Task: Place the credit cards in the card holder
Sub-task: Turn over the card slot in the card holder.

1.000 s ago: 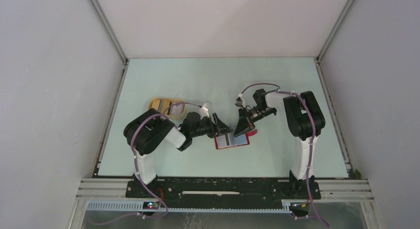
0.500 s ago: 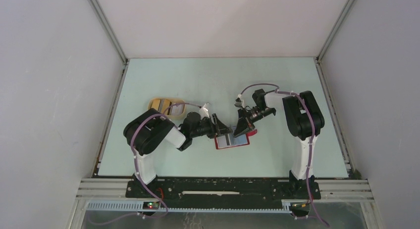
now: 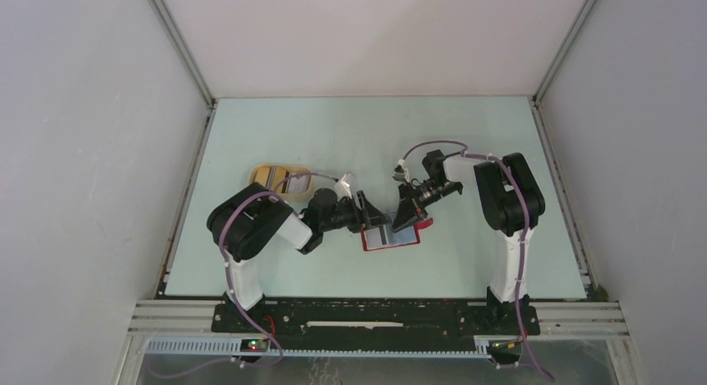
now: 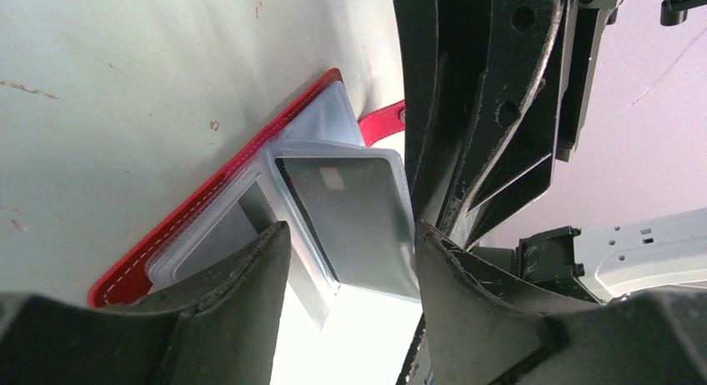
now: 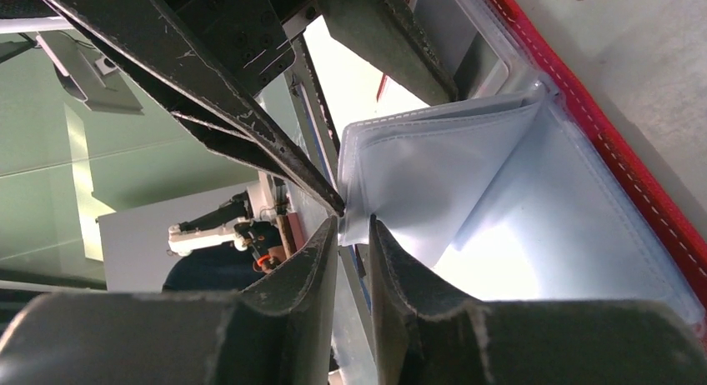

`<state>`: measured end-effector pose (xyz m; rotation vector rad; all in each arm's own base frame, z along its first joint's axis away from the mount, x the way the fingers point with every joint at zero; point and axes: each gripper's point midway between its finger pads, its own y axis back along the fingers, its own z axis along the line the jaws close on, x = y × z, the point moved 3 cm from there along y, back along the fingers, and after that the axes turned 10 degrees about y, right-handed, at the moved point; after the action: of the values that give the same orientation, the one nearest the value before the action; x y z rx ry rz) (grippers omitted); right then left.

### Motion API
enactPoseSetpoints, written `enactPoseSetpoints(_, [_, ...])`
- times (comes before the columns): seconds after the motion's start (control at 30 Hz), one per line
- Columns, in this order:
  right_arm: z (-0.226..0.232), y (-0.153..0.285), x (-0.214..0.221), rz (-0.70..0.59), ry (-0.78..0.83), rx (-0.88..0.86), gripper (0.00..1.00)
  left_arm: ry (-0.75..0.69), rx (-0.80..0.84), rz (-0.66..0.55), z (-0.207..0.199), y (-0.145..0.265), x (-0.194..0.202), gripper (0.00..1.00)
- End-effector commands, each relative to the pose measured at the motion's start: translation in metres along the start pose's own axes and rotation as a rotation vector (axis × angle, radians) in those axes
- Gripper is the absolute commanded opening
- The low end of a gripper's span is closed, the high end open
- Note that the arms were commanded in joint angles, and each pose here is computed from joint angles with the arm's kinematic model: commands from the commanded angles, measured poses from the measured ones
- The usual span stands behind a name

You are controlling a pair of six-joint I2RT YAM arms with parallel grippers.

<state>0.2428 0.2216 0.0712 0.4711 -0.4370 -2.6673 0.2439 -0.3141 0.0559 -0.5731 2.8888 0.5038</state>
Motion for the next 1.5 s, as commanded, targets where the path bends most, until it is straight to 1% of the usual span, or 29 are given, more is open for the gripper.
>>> enactPoseSetpoints(0.0, [0.003, -0.005, -0.004, 0.017, 0.037, -0.008, 0.29, -0.048, 0.040, -0.042, -0.013, 0.006, -0.007, 0.62])
enactPoseSetpoints(0.2, [0.005, -0.006, -0.004, 0.018, 0.036, -0.022, 0.30, -0.047, 0.060, -0.049, -0.017, 0.008, -0.008, 0.62])
enactPoseSetpoints(0.3, [0.005, -0.006, -0.005, 0.015, 0.034, -0.023, 0.30, -0.040, 0.052, -0.047, -0.014, 0.006, -0.008, 0.60])
enactPoseSetpoints(0.37, [0.005, -0.005, -0.005, 0.011, 0.031, -0.027, 0.30, -0.032, 0.045, -0.044, -0.011, 0.005, -0.007, 0.57])
enactPoseSetpoints(0.53, [0.003, -0.002, -0.006, 0.006, 0.030, -0.016, 0.31, -0.020, 0.033, -0.035, -0.006, 0.003, -0.005, 0.45])
enactPoseSetpoints(0.6, [-0.001, -0.002, -0.005, 0.012, 0.025, 0.006, 0.30, -0.020, 0.033, -0.035, -0.006, 0.003, -0.005, 0.43])
enactPoseSetpoints(0.7, [-0.005, -0.004, -0.004, 0.028, 0.029, 0.041, 0.30, -0.021, 0.037, -0.034, -0.007, 0.004, -0.006, 0.41])
enactPoseSetpoints(0.93, [0.002, -0.005, -0.007, 0.035, 0.097, 0.072, 0.31, -0.022, 0.043, -0.035, -0.009, 0.006, -0.005, 0.39])
enactPoseSetpoints(1.1, [0.020, 0.001, -0.014, 0.018, 0.214, 0.081, 0.32, -0.025, 0.049, -0.035, -0.011, 0.006, -0.005, 0.37])
enactPoseSetpoints(1.23, [0.033, -0.004, -0.013, 0.027, 0.278, 0.071, 0.32, -0.025, 0.050, -0.032, -0.011, 0.005, -0.005, 0.36])
enactPoseSetpoints(1.33, [0.038, -0.011, -0.014, 0.033, 0.284, 0.056, 0.30, -0.025, 0.051, -0.033, -0.011, 0.005, -0.006, 0.35])
enactPoseSetpoints(1.47, [0.032, -0.015, -0.012, 0.039, 0.237, 0.046, 0.25, -0.024, 0.054, -0.034, -0.012, 0.006, -0.006, 0.34])
